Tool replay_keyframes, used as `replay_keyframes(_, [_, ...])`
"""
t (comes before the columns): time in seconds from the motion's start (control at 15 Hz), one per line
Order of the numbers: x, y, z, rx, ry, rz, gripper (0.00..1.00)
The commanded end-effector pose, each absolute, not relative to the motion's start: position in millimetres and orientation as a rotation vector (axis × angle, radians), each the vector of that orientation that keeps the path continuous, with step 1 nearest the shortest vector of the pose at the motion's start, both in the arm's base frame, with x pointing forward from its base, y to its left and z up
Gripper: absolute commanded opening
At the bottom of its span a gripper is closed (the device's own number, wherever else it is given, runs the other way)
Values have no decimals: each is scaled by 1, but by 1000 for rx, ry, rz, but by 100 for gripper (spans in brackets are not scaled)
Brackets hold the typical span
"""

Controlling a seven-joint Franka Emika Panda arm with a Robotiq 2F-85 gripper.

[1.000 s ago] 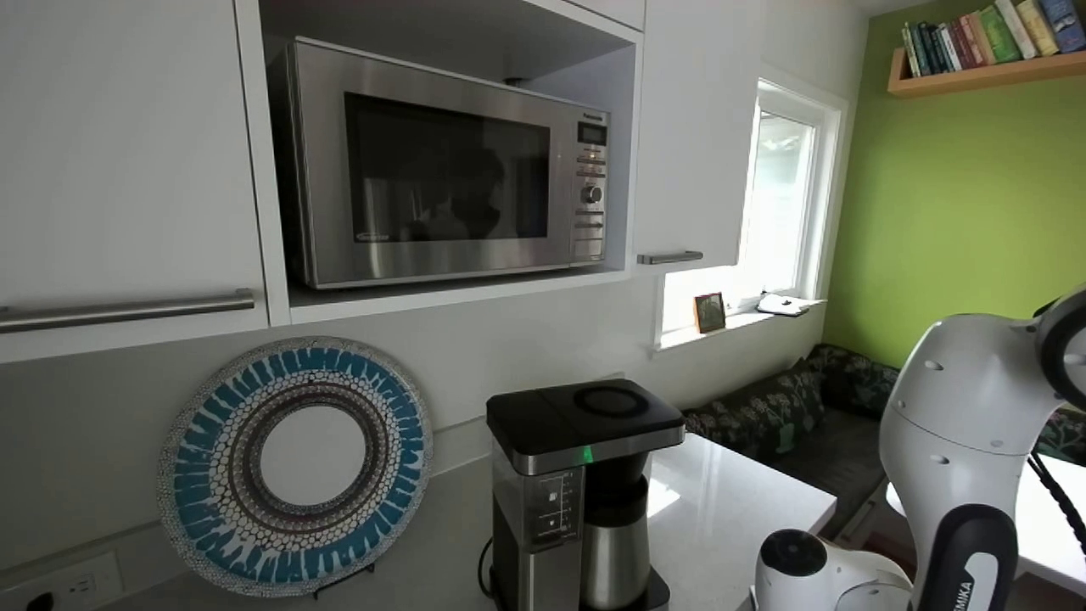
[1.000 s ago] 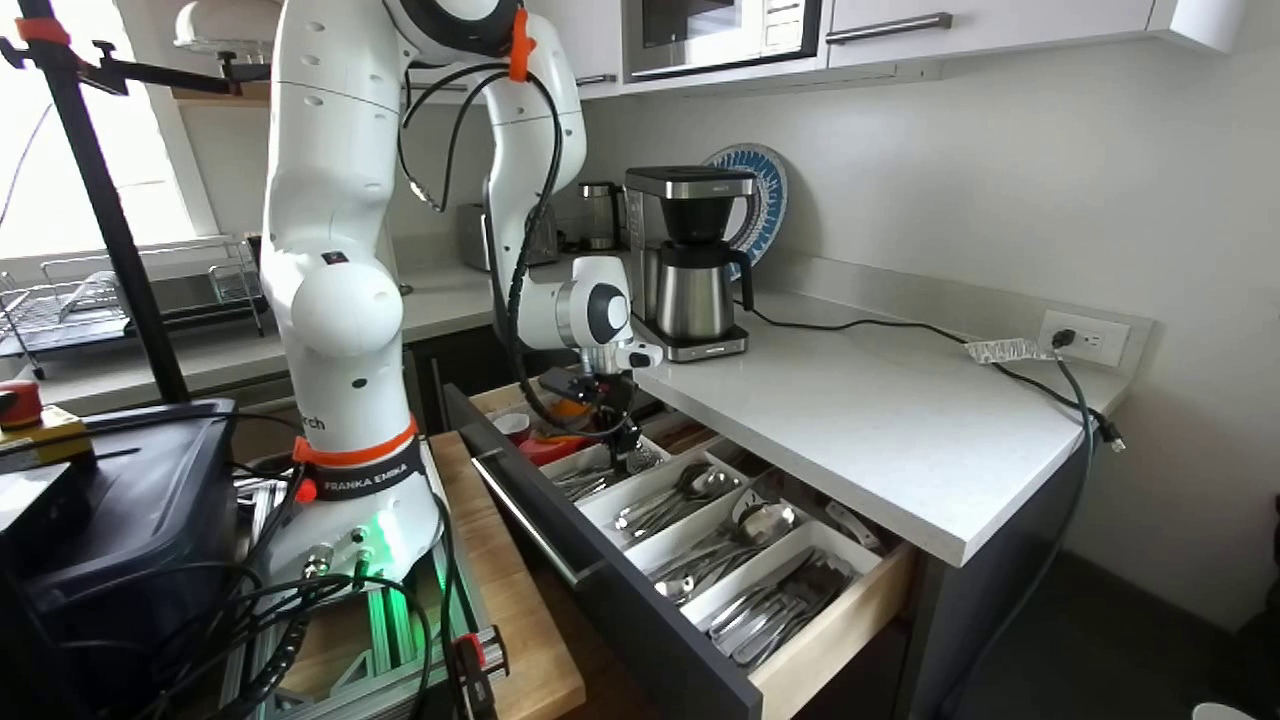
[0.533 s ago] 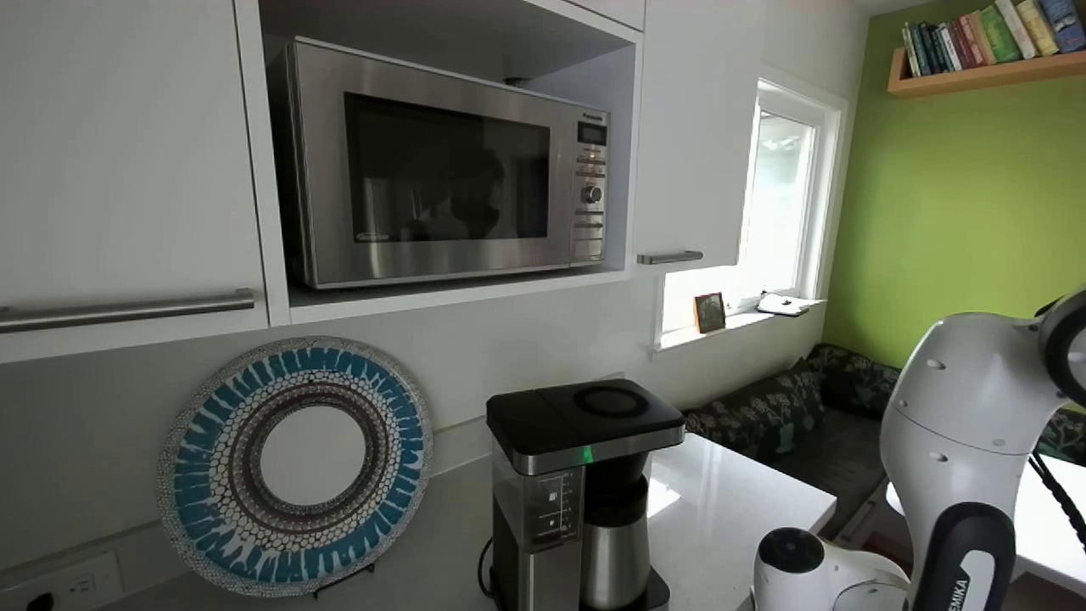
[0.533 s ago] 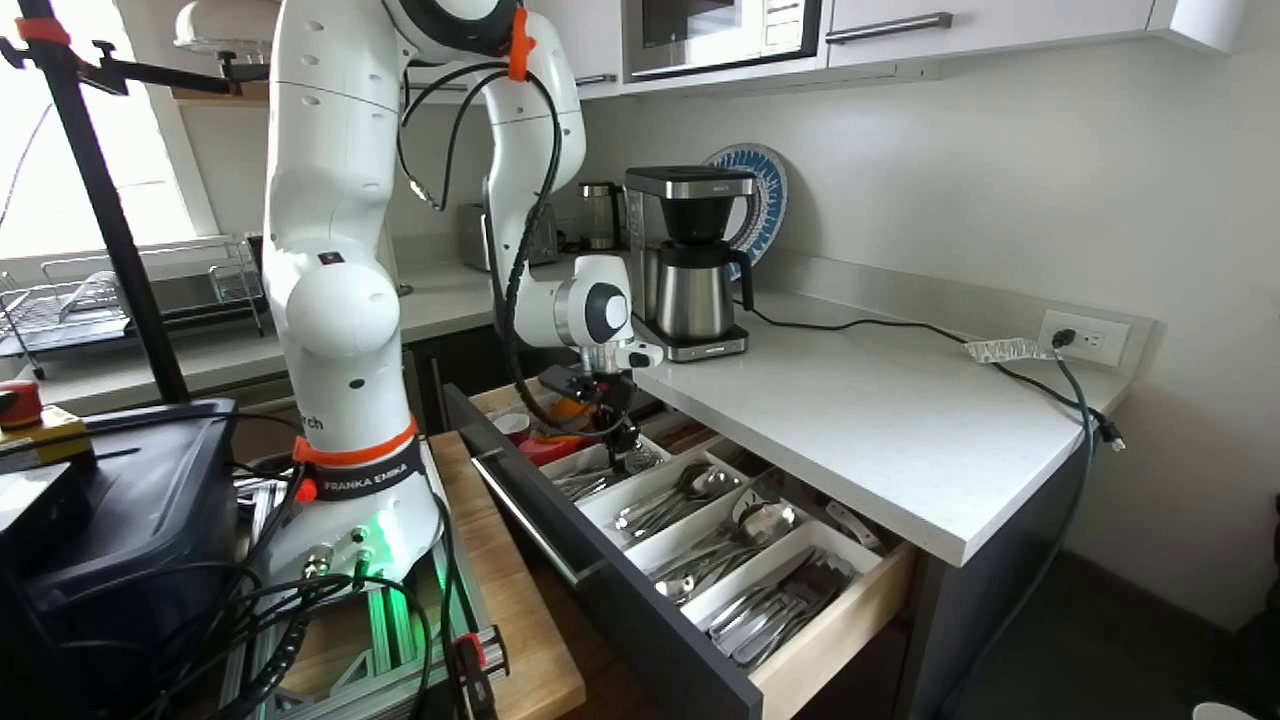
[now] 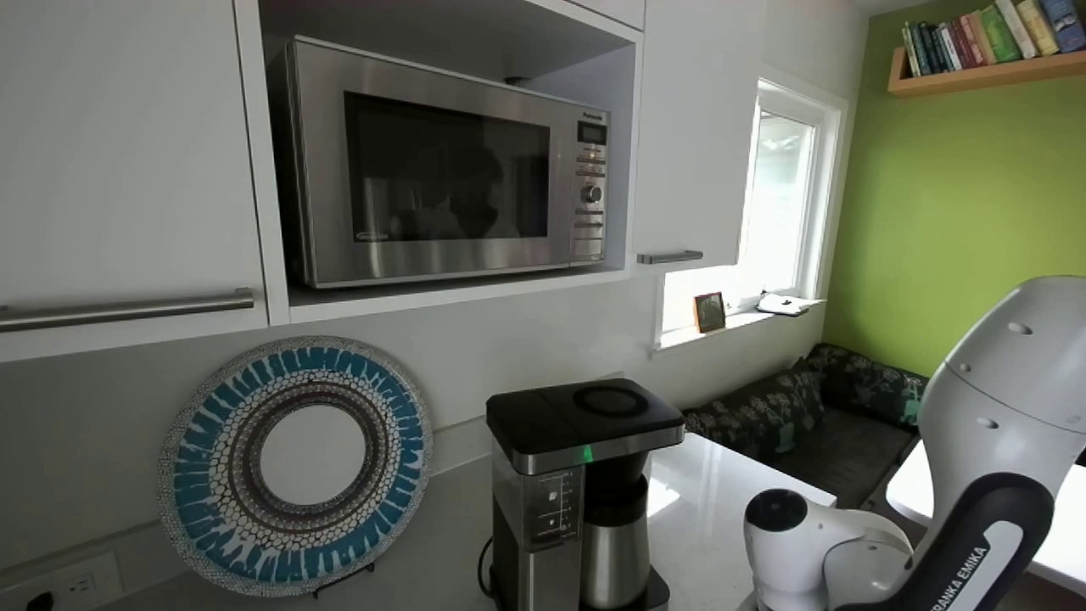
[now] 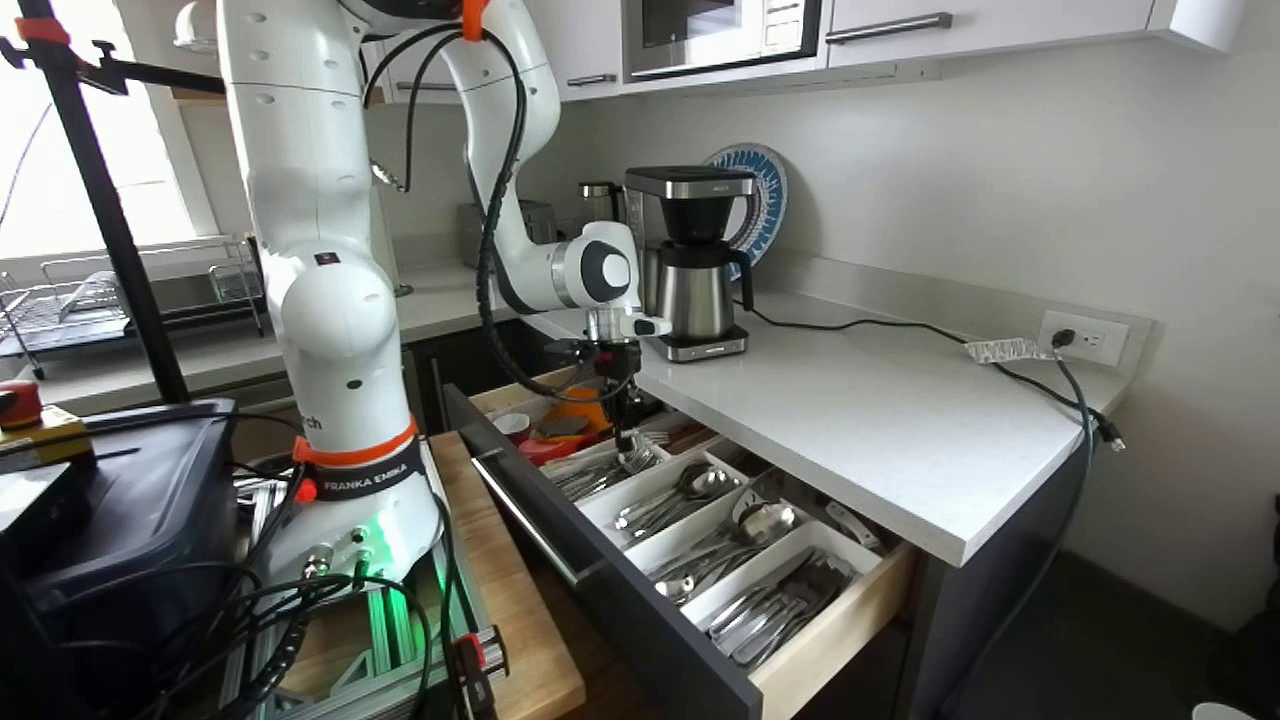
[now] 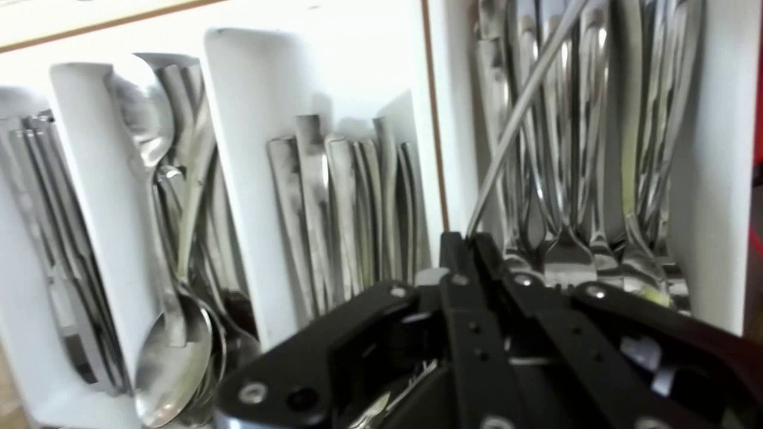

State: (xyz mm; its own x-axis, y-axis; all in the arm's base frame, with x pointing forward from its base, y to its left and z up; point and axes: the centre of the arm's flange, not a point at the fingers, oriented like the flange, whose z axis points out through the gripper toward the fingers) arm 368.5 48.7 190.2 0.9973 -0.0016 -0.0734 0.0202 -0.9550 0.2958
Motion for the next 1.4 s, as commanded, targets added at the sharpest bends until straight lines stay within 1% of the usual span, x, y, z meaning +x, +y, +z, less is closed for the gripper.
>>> replay_keyframes(0.0, [347, 39, 245, 2797, 29, -88, 1])
replay_keyframes(0.13, [353, 41, 248, 2820, 41, -75, 1])
replay_keyframes(0.2, [374, 44, 231, 2804, 29, -67, 6])
replay_keyframes(0.4, [376, 45, 240, 2816, 41, -44, 6])
replay_keyframes(0.47, [375, 45, 240, 2816, 41, -46, 1])
replay_keyframes(0.93, [393, -2, 294, 2736, -19, 153, 1])
replay_keyframes(1.33, [423, -45, 320, 2793, -220, 311, 1])
